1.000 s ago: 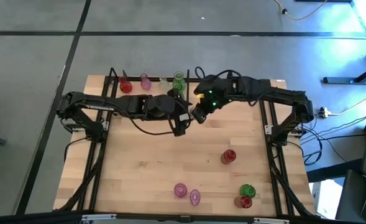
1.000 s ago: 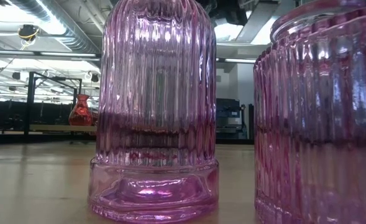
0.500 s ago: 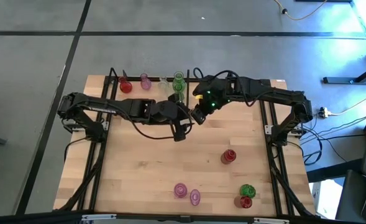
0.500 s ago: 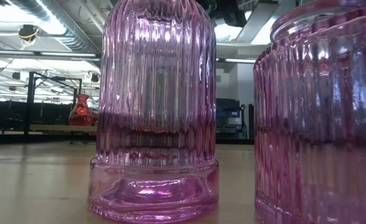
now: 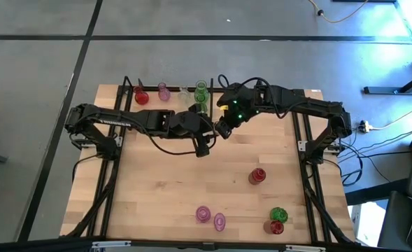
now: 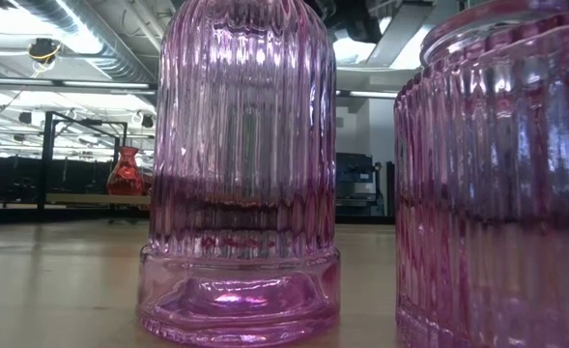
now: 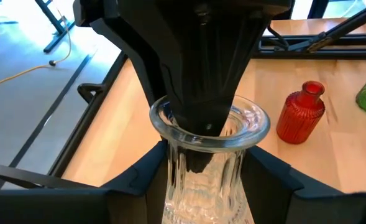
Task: Sort vases onto shelf
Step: Put the transparent vase on the shelf aligned with the other transparent vases
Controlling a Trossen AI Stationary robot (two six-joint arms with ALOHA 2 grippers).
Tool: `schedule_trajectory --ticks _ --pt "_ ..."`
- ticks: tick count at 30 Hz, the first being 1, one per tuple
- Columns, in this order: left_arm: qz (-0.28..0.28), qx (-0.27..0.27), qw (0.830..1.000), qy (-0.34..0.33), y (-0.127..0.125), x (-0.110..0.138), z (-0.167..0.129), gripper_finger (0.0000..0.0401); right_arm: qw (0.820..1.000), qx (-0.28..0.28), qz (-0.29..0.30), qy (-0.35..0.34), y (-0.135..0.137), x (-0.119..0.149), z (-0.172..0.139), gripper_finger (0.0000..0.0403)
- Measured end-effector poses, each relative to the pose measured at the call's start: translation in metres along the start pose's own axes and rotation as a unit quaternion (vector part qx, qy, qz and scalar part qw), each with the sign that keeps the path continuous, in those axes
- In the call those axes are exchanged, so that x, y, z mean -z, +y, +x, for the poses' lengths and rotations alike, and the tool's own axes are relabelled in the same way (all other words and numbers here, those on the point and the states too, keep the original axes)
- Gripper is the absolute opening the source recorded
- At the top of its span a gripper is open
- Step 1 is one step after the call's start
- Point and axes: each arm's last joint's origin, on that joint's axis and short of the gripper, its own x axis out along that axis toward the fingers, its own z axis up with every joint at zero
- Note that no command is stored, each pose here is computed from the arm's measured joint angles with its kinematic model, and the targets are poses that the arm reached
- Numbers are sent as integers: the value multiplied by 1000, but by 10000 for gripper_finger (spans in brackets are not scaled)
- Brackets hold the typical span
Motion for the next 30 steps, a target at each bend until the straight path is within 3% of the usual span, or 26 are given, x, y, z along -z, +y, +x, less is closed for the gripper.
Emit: schedule_trajectory --ticks 11,17,21,25,30 --pt "-4 -31 1000 0 2 0 0 158 1000 15 -12 -18 -1 -2 0 70" --pt "-15 -52 998 34 10 7 1 158 999 18 -19 -42 1 -5 -4 108" --pt "-16 -67 995 66 11 14 2 158 997 28 -35 -66 5 -10 -19 130" --pt "-34 -98 993 57 13 15 3 158 995 34 -52 -83 10 -15 -37 134" --pt "-41 -132 988 68 18 29 12 158 987 97 -72 -107 13 -15 -64 127"
